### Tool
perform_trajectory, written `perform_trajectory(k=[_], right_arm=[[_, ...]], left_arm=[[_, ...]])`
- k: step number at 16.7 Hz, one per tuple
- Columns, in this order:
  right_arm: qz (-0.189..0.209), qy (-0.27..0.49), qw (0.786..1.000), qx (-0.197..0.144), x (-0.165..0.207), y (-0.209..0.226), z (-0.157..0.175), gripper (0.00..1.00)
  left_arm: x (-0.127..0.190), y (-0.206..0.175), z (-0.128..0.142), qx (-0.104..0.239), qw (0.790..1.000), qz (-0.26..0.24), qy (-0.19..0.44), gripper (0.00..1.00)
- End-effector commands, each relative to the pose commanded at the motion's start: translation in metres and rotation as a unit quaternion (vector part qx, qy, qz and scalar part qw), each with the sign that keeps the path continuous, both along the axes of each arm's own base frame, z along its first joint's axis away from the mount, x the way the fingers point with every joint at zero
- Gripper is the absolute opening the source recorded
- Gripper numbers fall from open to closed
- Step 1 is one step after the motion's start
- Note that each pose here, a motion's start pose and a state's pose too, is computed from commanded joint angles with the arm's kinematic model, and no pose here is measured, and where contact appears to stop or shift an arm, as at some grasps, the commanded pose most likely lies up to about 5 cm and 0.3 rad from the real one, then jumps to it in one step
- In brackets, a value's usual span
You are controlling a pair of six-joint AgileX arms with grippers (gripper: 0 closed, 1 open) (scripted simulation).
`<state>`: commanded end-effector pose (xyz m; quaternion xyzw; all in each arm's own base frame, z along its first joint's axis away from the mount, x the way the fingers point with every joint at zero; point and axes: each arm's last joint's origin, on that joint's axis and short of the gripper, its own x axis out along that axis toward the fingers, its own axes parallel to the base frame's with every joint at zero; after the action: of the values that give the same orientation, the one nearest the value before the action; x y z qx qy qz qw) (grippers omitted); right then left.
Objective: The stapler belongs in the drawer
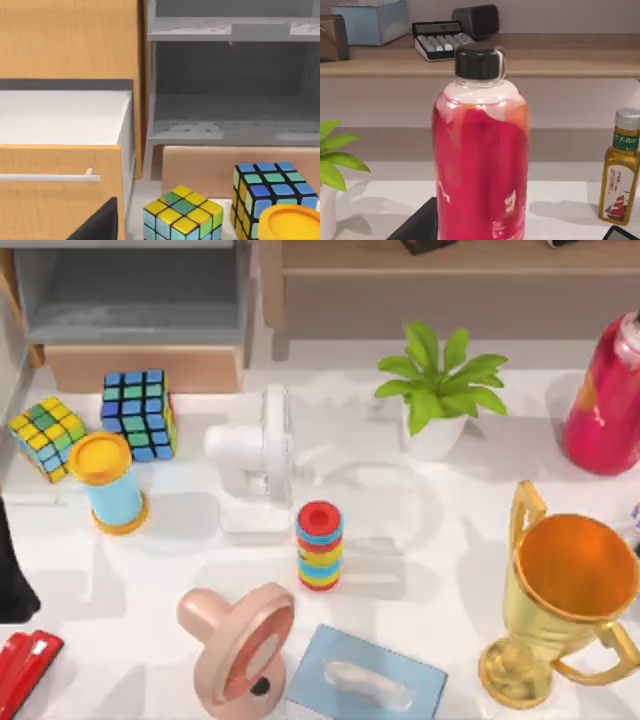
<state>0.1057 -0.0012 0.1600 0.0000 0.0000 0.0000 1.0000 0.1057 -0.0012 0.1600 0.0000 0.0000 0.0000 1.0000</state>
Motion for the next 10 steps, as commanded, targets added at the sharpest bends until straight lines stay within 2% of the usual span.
perform_trajectory(k=[3, 5, 8, 10], right_arm=[[0.0, 0.0, 1.0, 0.0, 0.0, 0.0, 0.0, 1.0], [0.0, 0.0, 1.0, 0.0, 0.0, 0.0, 0.0, 1.0], [0.0, 0.0, 1.0, 0.0, 0.0, 0.0, 0.0, 1.0], [0.0, 0.0, 1.0, 0.0, 0.0, 0.0, 0.0, 1.0]], left_arm=[[0.0, 0.0, 0.001, 0.002, 1.0, 0.0, 0.008, 1.0], [0.001, 0.0, 0.005, 0.011, 0.999, -0.002, 0.04, 1.0], [0.007, -0.001, 0.013, 0.034, 0.99, -0.008, 0.134, 1.0], [0.015, -0.001, 0.018, 0.054, 0.974, -0.017, 0.22, 1.0]])
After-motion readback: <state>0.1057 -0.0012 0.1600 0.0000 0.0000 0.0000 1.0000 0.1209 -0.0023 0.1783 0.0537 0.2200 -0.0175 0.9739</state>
